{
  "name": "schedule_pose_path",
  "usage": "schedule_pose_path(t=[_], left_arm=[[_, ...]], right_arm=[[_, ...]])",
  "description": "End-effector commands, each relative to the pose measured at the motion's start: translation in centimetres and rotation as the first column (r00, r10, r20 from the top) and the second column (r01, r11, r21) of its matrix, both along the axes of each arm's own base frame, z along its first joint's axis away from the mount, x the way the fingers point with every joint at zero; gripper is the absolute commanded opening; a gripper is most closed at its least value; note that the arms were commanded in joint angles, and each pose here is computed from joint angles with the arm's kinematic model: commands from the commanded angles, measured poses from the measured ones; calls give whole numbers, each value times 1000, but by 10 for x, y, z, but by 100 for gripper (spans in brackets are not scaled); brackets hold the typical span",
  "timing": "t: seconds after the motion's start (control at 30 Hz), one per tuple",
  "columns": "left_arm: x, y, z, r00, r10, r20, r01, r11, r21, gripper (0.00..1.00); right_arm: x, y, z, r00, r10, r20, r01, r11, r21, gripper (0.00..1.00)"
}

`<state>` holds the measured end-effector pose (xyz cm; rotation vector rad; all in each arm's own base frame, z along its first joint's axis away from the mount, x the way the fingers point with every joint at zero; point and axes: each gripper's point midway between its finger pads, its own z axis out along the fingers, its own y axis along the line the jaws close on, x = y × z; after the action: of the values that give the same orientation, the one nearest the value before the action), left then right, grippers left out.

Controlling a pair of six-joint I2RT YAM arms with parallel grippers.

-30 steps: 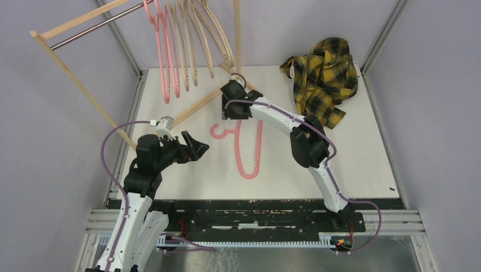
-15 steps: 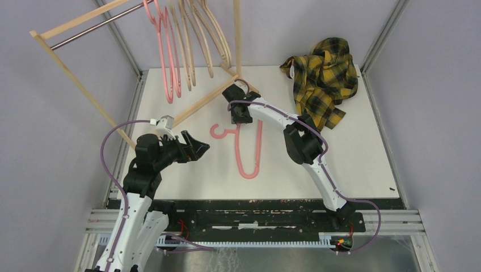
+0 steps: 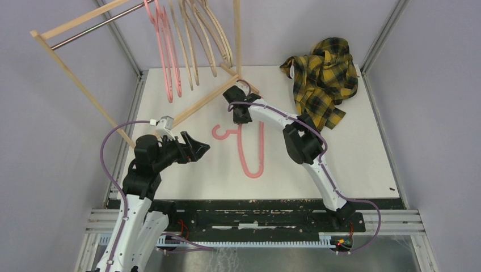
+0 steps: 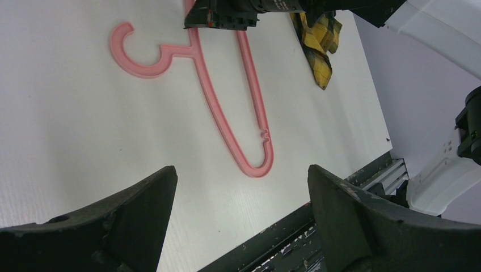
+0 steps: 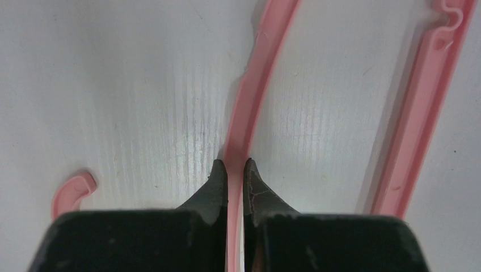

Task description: Organize the hangers

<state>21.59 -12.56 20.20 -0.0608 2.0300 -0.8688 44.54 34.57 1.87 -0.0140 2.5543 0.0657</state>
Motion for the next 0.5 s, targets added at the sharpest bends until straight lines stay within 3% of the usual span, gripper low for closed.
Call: schedule_pose_path(t=[0.0,0.1,0.23,0.33,0.47], left_arm=[[2,-6,23,998,-16,59,19,999,-46,91],[3,-8,17,998,-31,50,33,998,-51,89],[6,-12,1,999,-38,7,38,997,-63,85],[10,-12,-5,1000,-13,-1,13,998,-55,84],[14,-19,-7,1000,-9,-1,9,999,-47,84]], right_arm=[[-14,-17,-42,993,-41,-113,46,998,40,1],[-9,-8,-36,989,-80,-124,111,957,268,1],[6,7,-7,982,-132,-136,186,813,553,1],[15,10,22,982,-149,-120,191,735,651,1],[18,6,53,987,-139,-77,154,731,664,1]])
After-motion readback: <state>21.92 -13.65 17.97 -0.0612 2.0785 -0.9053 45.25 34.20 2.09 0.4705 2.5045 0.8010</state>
